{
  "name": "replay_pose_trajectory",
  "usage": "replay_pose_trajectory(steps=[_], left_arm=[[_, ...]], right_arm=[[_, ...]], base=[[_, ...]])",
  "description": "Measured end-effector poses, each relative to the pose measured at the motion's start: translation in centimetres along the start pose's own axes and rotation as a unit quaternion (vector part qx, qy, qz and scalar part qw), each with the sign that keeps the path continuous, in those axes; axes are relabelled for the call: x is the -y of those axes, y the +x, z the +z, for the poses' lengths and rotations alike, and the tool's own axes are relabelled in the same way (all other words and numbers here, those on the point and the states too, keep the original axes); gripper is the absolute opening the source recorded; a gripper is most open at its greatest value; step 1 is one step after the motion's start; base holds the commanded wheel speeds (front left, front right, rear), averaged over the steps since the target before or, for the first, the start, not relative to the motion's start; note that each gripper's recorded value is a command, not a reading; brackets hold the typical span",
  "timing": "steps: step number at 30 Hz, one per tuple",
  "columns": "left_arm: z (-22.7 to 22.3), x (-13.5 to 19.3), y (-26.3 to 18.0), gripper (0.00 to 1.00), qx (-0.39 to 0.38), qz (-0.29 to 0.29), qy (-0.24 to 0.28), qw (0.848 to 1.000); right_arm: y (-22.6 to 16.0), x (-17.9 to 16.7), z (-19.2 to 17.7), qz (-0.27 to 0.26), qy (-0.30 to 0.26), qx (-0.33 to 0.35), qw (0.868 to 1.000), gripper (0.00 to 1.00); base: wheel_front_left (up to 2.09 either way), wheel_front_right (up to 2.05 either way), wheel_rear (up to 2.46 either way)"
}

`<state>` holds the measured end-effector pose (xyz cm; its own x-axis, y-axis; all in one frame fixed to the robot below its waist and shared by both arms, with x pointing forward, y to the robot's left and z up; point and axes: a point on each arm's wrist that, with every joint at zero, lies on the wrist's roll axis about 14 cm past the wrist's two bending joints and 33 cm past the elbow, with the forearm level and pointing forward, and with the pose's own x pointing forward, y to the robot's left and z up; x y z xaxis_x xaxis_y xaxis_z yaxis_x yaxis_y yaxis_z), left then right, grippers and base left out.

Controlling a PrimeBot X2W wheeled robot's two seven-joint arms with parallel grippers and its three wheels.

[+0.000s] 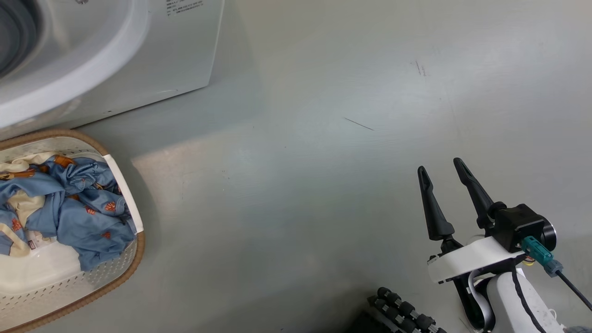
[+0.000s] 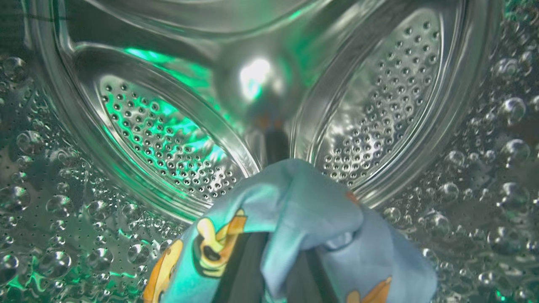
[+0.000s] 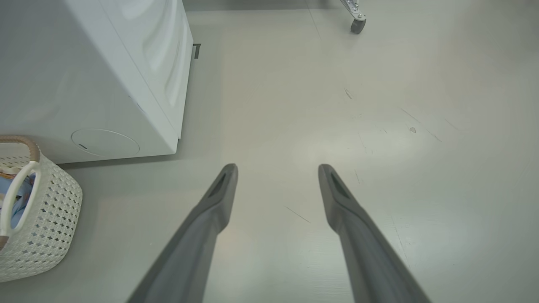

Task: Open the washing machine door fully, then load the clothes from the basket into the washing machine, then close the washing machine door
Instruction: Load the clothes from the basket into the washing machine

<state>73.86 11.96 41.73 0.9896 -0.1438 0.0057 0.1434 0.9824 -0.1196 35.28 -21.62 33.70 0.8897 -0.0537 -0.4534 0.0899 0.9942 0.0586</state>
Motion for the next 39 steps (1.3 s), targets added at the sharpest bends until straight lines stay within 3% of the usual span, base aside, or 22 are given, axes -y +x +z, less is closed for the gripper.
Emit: replay_pose_trajectory(steps=[1,3,5,6,7,16,39], left_arm=[[-0.2,-0.1,-0.1,0.13,-0.005,0.0,0.005,1.0],[-0.5,0.0,-0.2,0.24,-0.016,0.0,0.014,1.0],[-1.1,-0.4,-0.5,0.47,-0.036,0.008,0.016,0.999],[-1.3,-0.4,-0.6,0.87,-0.044,0.01,0.02,0.999],[-1.4,-0.5,-0.7,1.0,-0.049,0.012,0.023,0.998],[-3.0,-0.6,-1.7,1.0,-0.114,0.022,0.027,0.993],[-0.1,1.5,-4.4,1.0,-0.122,0.029,-0.006,0.992]], right_arm=[[0.0,0.0,0.0,0.0,0.001,0.001,1.0,1.0],[-0.1,0.0,0.2,-0.001,0.001,0.003,1.0,1.0],[-0.2,0.0,0.4,-0.001,0.001,0.006,1.0,1.0],[-0.3,0.0,0.5,0.0,0.001,0.007,1.0,1.0],[-0.3,0.0,0.5,0.0,0.001,0.009,1.0,1.0],[-0.5,0.4,1.3,-0.003,0.0,0.02,1.0,1.0],[-0.1,-0.6,3.8,0.027,-0.006,0.062,0.998,1.0]], base=[[0.0,0.0,0.0],[0.0,0.0,0.0],[0.0,0.0,0.0],[0.0,0.0,0.0],[0.0,0.0,0.0],[0.0,0.0,0.0],[0.0,0.0,0.0]])
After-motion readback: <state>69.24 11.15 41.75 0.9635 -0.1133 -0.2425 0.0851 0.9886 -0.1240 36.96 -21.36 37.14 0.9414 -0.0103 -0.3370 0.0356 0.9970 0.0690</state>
